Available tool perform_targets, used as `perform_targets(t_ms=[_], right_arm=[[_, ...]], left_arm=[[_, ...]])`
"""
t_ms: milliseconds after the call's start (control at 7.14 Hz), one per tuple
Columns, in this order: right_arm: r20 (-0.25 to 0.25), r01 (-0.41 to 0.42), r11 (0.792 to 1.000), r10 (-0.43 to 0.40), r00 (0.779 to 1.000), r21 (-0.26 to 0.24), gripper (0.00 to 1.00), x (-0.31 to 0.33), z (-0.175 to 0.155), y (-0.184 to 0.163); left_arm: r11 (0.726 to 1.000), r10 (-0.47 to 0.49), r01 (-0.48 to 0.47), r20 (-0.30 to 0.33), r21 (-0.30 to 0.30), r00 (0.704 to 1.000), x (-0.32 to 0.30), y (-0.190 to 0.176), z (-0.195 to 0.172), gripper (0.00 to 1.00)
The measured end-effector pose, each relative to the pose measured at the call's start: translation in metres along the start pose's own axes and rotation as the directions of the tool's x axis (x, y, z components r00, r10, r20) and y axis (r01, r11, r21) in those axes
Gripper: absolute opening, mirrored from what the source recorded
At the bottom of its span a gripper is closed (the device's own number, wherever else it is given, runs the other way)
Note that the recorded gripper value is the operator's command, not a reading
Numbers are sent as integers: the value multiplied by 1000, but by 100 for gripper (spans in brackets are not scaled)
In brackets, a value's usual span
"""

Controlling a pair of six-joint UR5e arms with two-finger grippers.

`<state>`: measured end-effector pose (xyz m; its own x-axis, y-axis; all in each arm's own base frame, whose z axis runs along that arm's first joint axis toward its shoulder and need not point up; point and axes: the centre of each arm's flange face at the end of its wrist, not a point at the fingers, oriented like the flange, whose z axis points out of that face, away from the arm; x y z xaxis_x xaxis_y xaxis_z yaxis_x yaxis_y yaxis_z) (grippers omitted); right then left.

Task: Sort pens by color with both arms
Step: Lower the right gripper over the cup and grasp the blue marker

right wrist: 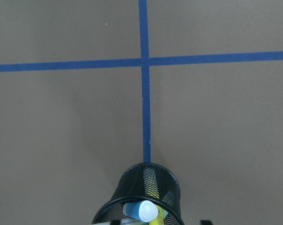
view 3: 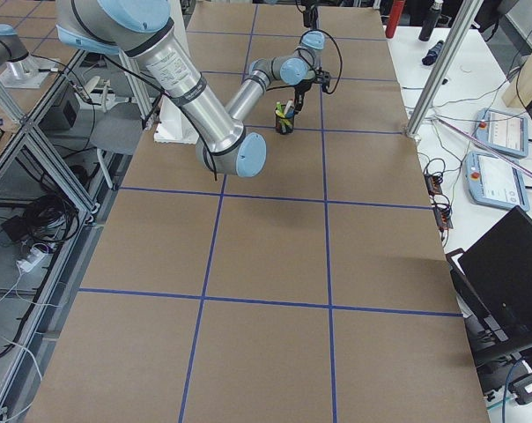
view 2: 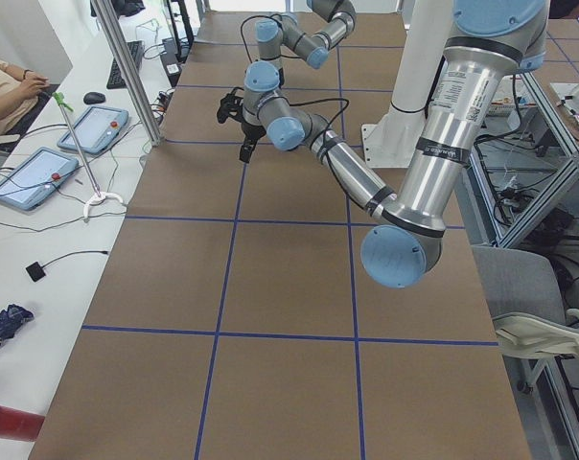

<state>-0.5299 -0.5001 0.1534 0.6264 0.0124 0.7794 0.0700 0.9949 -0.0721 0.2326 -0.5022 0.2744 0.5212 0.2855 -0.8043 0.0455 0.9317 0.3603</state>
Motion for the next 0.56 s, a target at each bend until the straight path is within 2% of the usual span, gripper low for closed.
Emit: perform_targets(t_ms=[560], right_arm=[[-12,5,1000,-5,1000,-8,53,-13,6,-13]], left_arm=[[1000,3,-3,-2,5,1000,0,3,-5,100]])
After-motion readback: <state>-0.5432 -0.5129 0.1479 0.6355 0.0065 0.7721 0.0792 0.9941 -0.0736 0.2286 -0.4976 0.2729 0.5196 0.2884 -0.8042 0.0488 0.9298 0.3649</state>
